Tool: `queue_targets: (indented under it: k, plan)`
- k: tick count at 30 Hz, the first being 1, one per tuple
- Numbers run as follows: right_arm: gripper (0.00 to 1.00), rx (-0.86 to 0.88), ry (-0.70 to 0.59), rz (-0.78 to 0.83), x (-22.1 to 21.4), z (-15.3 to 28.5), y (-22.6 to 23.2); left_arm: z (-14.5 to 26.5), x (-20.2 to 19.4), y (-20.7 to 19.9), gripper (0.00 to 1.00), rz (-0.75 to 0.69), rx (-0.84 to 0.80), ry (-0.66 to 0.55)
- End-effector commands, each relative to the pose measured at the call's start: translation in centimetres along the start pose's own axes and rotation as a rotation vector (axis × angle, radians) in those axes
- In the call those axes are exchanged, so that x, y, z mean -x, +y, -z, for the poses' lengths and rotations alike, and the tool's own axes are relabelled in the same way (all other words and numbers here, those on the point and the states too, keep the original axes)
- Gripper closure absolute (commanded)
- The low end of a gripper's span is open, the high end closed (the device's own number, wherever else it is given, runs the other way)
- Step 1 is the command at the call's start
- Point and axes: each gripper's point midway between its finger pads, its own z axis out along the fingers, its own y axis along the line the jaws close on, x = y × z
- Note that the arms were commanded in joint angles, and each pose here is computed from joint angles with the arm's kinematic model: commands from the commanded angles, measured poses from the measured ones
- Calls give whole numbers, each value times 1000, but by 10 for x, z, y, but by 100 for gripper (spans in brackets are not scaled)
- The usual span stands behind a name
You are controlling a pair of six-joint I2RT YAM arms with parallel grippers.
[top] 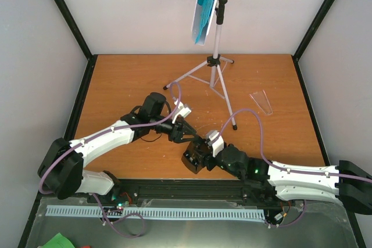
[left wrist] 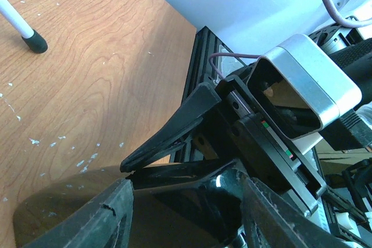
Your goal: Pack up the instrument practice props
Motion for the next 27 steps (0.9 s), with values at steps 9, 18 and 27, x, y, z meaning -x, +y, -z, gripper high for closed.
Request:
queue_targets:
  k: [9, 18, 27]
  plan:
    - [34, -99, -3, 4, 3, 0, -16, -1, -3, -5, 45, -33, -23, -12]
    - [32, -117, -11, -2, 8, -2, -17, -1, -2, -6, 46, -34, -25, -14]
    - [14, -61, -11, 18, 13, 0, -7, 11, 14, -2, 16, -49, 90, -99]
